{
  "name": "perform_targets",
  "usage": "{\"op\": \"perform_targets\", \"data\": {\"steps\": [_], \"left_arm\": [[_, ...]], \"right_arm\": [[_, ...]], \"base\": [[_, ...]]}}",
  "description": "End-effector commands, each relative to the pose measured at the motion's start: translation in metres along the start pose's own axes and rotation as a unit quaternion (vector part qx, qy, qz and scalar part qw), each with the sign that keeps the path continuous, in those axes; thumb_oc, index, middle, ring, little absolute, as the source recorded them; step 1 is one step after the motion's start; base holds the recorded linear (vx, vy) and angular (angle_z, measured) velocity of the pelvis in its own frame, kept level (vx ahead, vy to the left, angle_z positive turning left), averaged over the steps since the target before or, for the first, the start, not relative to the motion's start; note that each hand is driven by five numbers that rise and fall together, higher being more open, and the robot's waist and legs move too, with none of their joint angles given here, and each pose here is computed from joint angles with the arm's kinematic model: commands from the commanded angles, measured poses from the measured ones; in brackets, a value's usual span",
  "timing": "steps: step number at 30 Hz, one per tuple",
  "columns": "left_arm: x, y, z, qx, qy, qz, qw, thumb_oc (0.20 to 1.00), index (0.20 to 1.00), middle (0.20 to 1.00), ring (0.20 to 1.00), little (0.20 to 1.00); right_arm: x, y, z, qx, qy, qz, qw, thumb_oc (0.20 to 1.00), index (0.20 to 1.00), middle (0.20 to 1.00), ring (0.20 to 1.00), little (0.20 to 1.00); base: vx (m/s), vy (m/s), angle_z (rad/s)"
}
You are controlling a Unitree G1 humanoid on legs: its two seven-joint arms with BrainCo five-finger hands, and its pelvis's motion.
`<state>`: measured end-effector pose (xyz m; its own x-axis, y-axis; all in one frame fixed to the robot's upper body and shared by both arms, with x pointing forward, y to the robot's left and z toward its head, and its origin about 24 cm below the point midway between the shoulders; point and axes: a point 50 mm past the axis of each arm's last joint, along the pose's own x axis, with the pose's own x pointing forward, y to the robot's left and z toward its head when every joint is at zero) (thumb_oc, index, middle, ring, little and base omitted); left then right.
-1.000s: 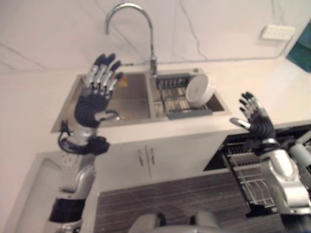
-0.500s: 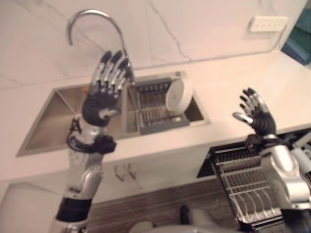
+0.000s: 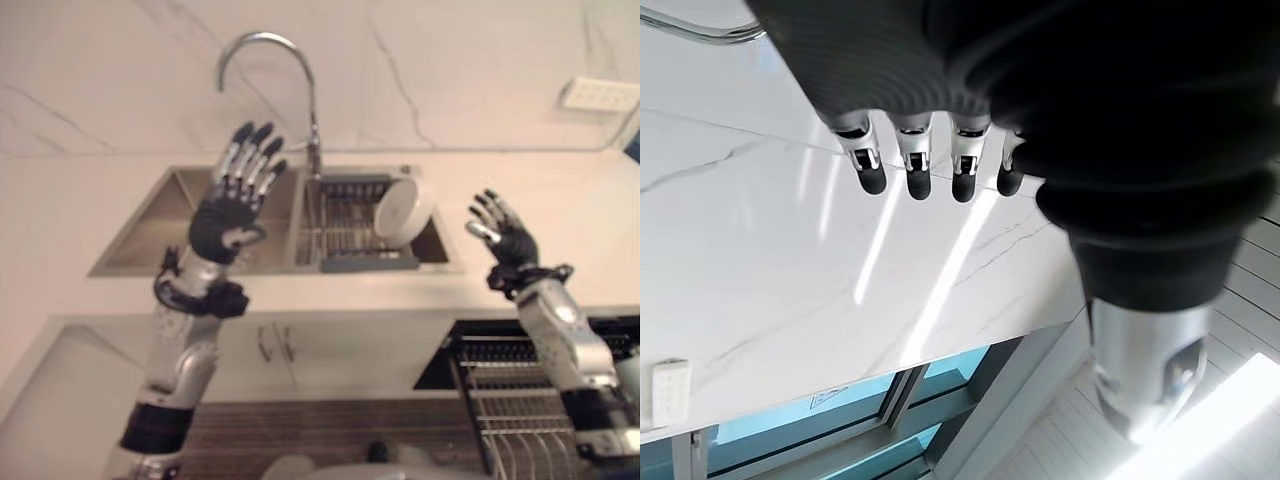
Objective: Place the dishes in the dishwasher.
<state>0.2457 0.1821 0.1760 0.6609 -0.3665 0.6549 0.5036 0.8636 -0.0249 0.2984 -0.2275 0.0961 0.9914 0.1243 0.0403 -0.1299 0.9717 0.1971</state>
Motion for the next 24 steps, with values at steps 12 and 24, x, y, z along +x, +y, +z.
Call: {"op": "perform_targets", "data": {"steps": [12,24], "left_arm": [[0.014,0.006,0.007,0.001,-0.008,-0.019,1.000,1.000,1.000,1.000,1.000,1.000],[0.015,0.009,0.007,0.000,-0.006,-0.015,1.000,1.000,1.000,1.000,1.000,1.000]], "right_arm": [[0.036,-0.015,0.026,0.055,-0.020,-0.028,0.998,1.000,1.000,1.000,1.000,1.000],[0.038,-0.034,0.026,0.085,-0.016,-0.068,0.994,1.000,1.000,1.000,1.000,1.000]], "base": [[0.00,0.006,0.05],[0.00,0.003,0.02]]}}
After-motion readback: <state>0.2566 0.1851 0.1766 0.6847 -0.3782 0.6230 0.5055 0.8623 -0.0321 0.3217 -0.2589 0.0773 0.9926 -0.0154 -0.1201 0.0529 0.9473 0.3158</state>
